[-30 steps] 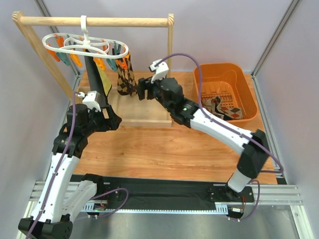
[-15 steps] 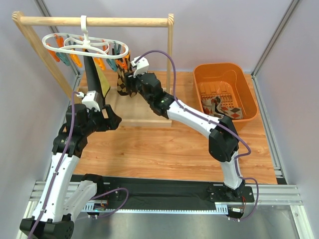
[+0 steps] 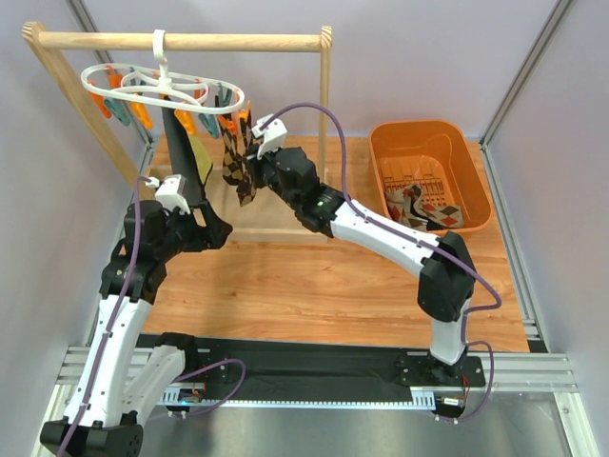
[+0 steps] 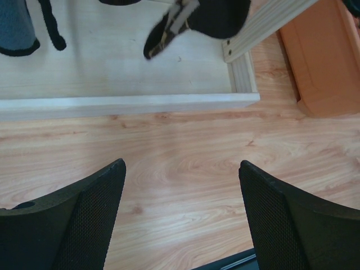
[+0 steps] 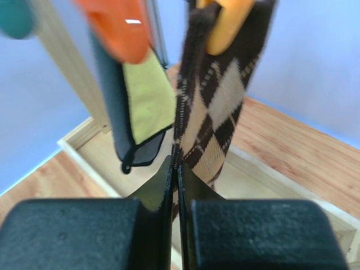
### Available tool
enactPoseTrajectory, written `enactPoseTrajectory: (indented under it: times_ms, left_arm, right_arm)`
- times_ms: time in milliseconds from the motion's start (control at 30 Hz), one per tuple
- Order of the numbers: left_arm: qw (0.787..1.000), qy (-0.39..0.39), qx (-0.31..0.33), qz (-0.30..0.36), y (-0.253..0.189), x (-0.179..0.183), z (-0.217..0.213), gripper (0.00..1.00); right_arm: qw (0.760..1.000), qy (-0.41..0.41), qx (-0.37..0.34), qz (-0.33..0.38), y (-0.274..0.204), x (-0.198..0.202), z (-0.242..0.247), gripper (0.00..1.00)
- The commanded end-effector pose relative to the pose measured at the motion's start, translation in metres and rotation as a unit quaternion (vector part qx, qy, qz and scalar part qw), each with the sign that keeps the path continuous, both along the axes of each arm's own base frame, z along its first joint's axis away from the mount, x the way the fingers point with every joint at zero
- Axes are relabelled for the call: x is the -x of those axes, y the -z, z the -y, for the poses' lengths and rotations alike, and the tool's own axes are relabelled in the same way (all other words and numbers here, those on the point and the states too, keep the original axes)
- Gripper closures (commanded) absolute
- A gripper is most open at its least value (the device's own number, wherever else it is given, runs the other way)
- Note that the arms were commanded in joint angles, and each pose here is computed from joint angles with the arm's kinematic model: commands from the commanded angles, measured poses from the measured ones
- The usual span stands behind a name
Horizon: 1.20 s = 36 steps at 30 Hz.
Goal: Remove the socks clipped to the hanger
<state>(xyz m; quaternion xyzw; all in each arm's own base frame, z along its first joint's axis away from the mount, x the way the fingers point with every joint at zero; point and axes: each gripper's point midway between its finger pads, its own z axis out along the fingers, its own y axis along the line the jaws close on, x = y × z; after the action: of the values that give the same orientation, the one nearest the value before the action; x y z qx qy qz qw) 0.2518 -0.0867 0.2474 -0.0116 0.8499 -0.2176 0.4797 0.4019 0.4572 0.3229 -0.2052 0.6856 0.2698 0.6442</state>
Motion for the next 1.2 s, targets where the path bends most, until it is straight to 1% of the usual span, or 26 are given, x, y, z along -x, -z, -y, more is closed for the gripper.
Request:
enactPoseTrajectory:
  times_ms: [0,67,167,233,467,600,700,800,933,967,1067,1167]
  left_arm:
    - [0.999,0.009,0.011,0.034,-0.014,-0.002,0.003,0.12]
    - [0.999,0.01,0.011,0.037,-0.016,-0.002,0.002,0.12]
    - [0.998,0.025,0.022,0.057,-0.024,0.0,0.007,0.12]
    - [0.996,0.036,0.027,0.076,-0.031,0.002,0.011,0.12]
    - [0.991,0.077,0.045,0.104,-0.041,0.007,0.024,0.12]
    - [0.987,0.084,0.051,0.124,-0.048,0.006,0.026,0.12]
    - [0.989,0.065,0.041,0.128,-0.051,0.001,0.02,0.12]
    - [0.987,0.051,0.041,0.148,-0.066,-0.003,0.016,0.12]
    - [0.978,0.063,0.052,0.19,-0.097,-0.004,0.021,0.12]
    - [0.978,0.061,0.051,0.191,-0.099,-0.006,0.021,0.12]
    - [0.977,0.062,0.045,0.201,-0.107,-0.012,0.02,0.16]
    - [0.976,0.073,0.051,0.201,-0.106,-0.019,0.025,0.22]
  right_arm:
    - [0.998,-0.04,-0.032,0.037,-0.06,0.049,0.002,1.0]
    - [0.998,-0.042,-0.027,0.032,-0.06,0.057,0.004,1.0]
    - [0.997,-0.063,-0.04,0.008,-0.065,0.072,0.004,1.0]
    - [0.994,-0.093,-0.051,-0.007,-0.068,0.088,0.0,1.0]
    - [0.978,-0.183,-0.087,-0.046,-0.082,0.128,-0.017,1.0]
    - [0.973,-0.199,-0.105,-0.061,-0.089,0.135,-0.019,1.0]
    - [0.969,-0.205,-0.119,-0.067,-0.095,0.139,-0.019,1.0]
    - [0.966,-0.211,-0.131,-0.074,-0.1,0.141,-0.022,1.0]
    - [0.964,-0.217,-0.134,-0.076,-0.108,0.142,-0.023,1.0]
    - [0.964,-0.217,-0.136,-0.075,-0.11,0.143,-0.023,1.0]
    - [0.964,-0.215,-0.139,-0.075,-0.112,0.142,-0.022,1.0]
    - [0.963,-0.217,-0.142,-0.077,-0.114,0.144,-0.022,1.0]
